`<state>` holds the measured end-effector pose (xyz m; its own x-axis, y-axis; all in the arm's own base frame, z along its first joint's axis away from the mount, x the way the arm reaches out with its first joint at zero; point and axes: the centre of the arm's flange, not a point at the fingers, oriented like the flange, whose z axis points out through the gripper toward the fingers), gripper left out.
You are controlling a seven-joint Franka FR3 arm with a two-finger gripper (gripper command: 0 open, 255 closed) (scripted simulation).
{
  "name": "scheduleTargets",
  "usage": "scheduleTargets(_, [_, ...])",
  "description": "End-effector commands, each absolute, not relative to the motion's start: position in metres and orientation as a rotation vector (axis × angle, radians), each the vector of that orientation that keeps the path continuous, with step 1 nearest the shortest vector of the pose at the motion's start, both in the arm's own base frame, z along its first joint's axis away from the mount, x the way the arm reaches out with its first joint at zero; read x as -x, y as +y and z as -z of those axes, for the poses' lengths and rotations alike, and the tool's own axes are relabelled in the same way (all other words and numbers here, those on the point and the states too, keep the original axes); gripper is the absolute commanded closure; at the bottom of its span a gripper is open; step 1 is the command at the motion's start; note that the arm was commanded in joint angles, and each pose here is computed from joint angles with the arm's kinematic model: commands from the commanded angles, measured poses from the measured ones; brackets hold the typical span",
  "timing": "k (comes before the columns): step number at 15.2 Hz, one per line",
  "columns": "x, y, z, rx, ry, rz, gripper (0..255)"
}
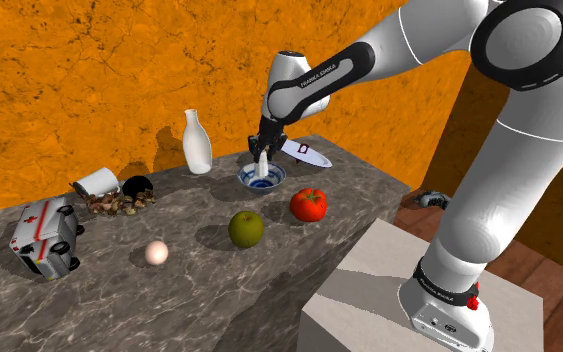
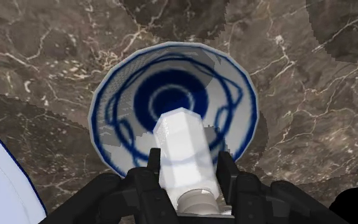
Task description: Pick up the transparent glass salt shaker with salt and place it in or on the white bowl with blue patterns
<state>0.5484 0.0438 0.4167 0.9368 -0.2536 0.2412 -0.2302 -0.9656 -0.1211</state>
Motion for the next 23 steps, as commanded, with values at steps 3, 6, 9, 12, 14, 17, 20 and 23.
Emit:
scheduleTargets(3, [-0.549,0.044,-0.416,3.002,0.376,0.393,255])
scheduleTargets(6, [-0.549,0.044,-0.416,3.002,0.376,0.393,0])
scheduleTargets(9, [-0.549,0.044,-0.416,3.002,0.376,0.393,0])
scheduleTargets(12, [-0.545,0.043,-0.429,3.002,0.376,0.393,0])
scheduleTargets(14, [-0.538,0.041,-0.454,3.002,0.376,0.393,0])
scheduleTargets(17, [-0.535,0.041,-0.464,3.002,0.376,0.393,0])
scheduleTargets(20, [-0.535,0.041,-0.464,3.002,0.376,0.393,0])
scheduleTargets(23, [-0.535,0.041,-0.464,3.002,0.376,0.393,0])
